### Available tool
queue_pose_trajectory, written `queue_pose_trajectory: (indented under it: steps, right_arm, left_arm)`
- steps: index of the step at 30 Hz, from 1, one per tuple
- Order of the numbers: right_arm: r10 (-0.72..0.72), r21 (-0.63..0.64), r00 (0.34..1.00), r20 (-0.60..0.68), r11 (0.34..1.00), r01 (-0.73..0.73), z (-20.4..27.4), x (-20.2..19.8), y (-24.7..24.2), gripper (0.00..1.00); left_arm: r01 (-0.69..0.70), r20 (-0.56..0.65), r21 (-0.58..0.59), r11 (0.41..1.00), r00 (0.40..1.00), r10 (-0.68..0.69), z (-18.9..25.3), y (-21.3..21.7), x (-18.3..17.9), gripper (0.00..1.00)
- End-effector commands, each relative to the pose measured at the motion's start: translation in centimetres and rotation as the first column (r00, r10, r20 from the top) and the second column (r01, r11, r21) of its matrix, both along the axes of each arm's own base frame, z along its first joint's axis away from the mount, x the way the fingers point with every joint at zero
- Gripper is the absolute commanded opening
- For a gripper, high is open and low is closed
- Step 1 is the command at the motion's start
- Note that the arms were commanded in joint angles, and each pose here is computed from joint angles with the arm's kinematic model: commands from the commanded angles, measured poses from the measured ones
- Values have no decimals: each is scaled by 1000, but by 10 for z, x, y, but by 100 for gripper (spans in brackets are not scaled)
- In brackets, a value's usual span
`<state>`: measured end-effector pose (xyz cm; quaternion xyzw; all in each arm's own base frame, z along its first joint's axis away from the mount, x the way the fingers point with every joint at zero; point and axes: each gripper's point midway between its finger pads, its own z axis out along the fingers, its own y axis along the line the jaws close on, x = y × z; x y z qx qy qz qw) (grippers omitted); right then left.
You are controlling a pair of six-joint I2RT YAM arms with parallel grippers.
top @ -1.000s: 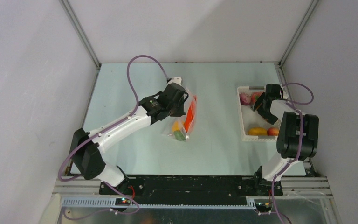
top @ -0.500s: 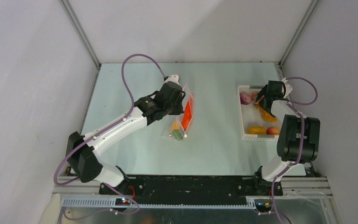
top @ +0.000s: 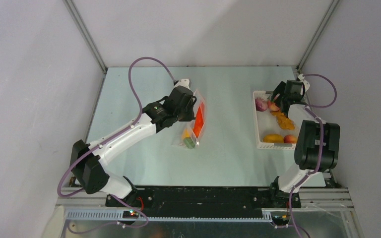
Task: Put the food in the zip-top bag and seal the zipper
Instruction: Pick up the fake fruit from the bin.
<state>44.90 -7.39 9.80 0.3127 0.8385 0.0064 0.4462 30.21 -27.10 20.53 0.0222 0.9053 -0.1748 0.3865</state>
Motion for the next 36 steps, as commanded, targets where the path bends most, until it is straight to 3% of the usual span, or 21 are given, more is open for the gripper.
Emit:
queue_pose_trajectory:
  steps: [1,12,19,20,24,28,36]
  right_arm:
    - [12,-22,1000,12,1000,-12,-3,20,-5,89]
    - [19,-6,998,-53,1000,-19,-28,29,-5,84]
    - [27,-21,999,-36,999,-28,-21,30,-5,65]
    - [43,-25,999,-29,999,-43,-16,30,-5,57]
    - [78,-37,997,-14,996,-78,0,28,-1,43]
    - [93,-57,995,-42,994,-95,13,12,4,36]
    - [94,-35,994,60,995,-92,62,-31,18,30]
  left_arm:
    - [7,39,-29,1000,999,-6,17,-2,5,0]
    - [4,30,-28,1000,1000,-3,16,-2,5,0]
    - [9,13,-18,1000,1000,-9,12,-1,2,0]
    - [8,13,-17,1000,1000,-8,12,-1,2,0]
    - [10,19,-19,1000,1000,-10,13,0,1,0]
    - [16,17,-24,1000,1000,-15,14,-1,1,0]
    - [18,17,-35,999,1000,-17,16,-2,0,0]
